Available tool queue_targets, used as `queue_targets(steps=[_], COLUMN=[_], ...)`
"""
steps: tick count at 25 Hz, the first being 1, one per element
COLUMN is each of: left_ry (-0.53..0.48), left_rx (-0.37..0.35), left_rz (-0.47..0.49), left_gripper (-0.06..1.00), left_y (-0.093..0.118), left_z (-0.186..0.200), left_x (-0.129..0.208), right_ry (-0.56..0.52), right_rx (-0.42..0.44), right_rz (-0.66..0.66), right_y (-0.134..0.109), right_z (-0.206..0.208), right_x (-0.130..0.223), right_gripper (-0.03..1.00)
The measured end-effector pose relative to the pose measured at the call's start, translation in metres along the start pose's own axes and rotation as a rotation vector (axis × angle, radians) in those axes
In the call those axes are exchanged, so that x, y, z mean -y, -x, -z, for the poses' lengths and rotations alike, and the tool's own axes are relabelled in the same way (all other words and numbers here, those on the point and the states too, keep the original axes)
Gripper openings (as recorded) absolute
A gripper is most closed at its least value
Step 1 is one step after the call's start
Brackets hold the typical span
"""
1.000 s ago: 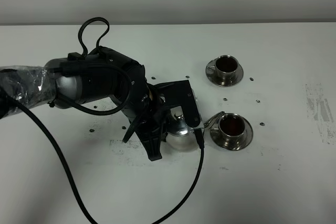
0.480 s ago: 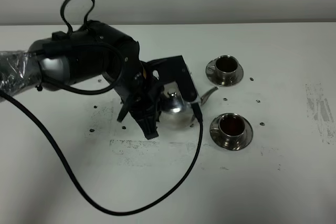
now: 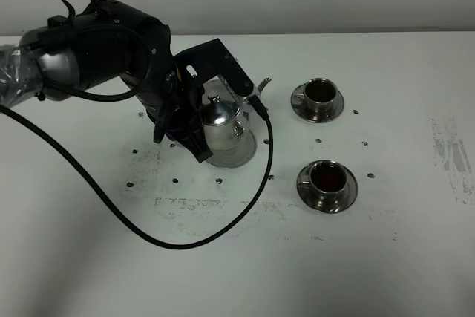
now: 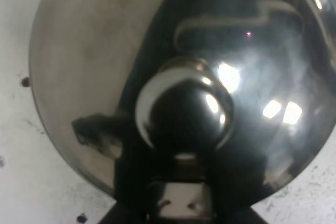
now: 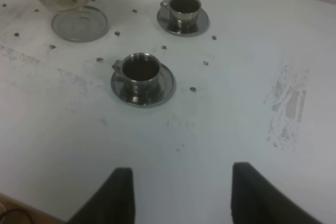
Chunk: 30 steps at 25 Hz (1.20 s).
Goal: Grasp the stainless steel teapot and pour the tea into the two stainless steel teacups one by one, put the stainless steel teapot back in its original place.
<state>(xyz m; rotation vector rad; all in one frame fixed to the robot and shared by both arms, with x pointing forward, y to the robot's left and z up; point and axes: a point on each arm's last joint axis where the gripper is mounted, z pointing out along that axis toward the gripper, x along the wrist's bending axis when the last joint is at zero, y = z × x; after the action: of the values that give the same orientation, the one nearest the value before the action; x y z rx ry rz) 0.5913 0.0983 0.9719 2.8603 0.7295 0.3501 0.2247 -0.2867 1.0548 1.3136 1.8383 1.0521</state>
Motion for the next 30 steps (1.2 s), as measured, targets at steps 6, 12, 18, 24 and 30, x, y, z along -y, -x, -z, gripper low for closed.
queue_targets(steps=[6,12,18,24,30], left_ry=[0.0,-0.009,-0.024,-0.017,-0.023], left_rx=[-0.001,0.004,0.016,0.014,0.015], left_rz=[0.053,0.071,0.077,0.077,0.082], left_gripper=[0.17,0.17,0.17,0.17,0.17], left_y=[-0.004,-0.005,-0.004,-0.004,-0.006], left_z=[-0.015,-0.025,-0.035,-0.042,-0.047], left_x=[-0.008,-0.01,-0.01,-0.011,-0.009], right_ry=[0.0,0.0,0.0,0.0,0.0], right_rx=[0.0,0.0,0.0,0.0,0.0], right_rz=[0.0,0.0,0.0,0.0,0.0], right_y=[0.0,0.0,0.0,0.0,0.0], right_z=[0.0,0.0,0.0,0.0,0.0], right_x=[0.0,0.0,0.0,0.0,0.0], right_gripper=[0.41,0.41,0.41,0.41,0.41])
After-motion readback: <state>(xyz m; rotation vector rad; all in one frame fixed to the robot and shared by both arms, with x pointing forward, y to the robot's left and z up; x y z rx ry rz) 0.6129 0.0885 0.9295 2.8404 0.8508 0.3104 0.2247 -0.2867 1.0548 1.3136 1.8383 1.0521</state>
